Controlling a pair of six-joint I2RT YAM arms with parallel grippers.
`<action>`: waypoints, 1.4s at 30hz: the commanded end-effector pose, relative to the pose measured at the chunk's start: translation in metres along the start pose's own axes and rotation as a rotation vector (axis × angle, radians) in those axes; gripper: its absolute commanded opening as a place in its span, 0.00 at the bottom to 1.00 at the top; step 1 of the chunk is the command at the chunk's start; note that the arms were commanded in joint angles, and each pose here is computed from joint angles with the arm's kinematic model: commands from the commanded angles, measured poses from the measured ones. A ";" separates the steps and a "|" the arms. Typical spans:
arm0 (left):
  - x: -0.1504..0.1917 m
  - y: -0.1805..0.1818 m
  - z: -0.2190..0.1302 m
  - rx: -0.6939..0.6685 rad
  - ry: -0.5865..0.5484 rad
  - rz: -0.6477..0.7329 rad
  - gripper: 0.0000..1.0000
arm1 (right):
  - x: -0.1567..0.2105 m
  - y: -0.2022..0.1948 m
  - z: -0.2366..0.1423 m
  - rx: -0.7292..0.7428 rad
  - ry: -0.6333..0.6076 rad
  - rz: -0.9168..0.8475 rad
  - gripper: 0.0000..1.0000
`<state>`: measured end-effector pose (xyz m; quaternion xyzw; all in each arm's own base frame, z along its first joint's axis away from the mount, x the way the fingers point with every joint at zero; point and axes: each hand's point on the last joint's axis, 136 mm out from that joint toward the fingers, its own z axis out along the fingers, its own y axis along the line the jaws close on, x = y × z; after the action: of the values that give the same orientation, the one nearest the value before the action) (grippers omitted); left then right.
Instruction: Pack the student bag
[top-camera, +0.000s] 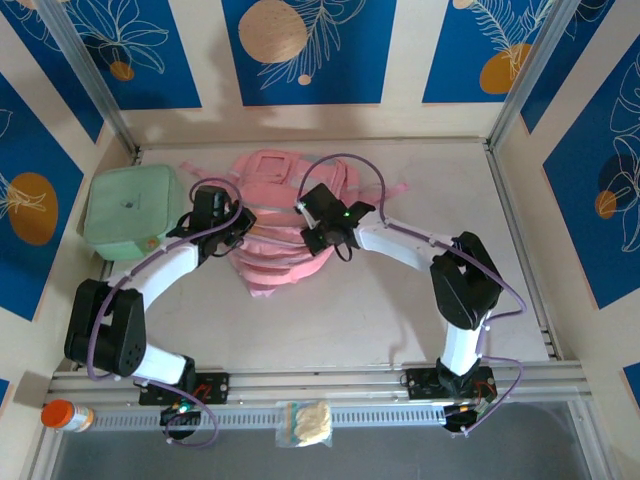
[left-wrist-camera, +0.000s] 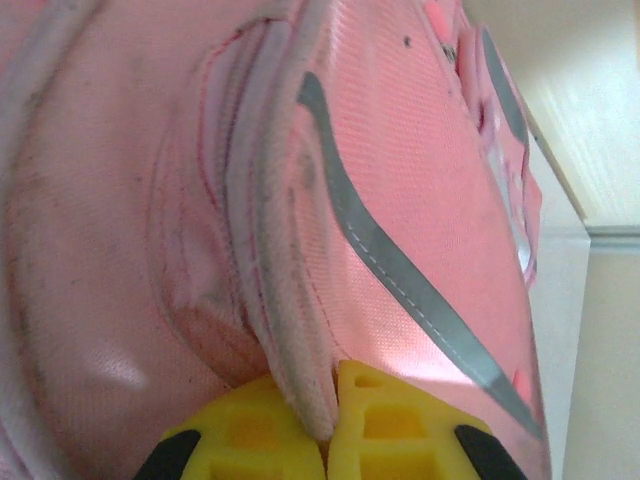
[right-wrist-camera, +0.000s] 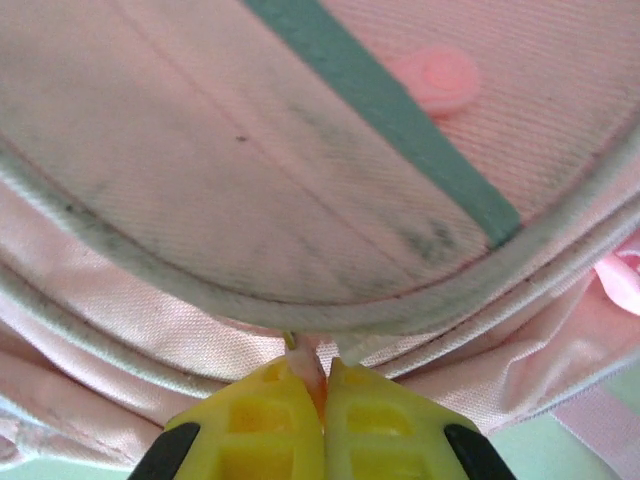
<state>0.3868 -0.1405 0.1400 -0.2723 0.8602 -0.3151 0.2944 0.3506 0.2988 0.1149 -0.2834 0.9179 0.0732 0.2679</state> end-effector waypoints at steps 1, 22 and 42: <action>-0.025 0.041 -0.022 -0.174 -0.064 0.112 0.00 | -0.002 -0.099 -0.020 0.314 0.023 0.145 0.00; -0.027 0.006 -0.047 -0.070 -0.039 0.298 0.64 | 0.008 -0.127 -0.073 0.235 -0.179 0.286 0.65; -0.068 0.096 -0.054 -0.287 -0.673 0.941 0.99 | 0.111 -0.261 -0.060 0.283 -0.659 0.501 0.99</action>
<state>0.3363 0.0060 0.0686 -0.0231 0.8643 0.1081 0.4906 0.3682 -0.0021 0.0734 0.0739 0.8778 0.0090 0.4732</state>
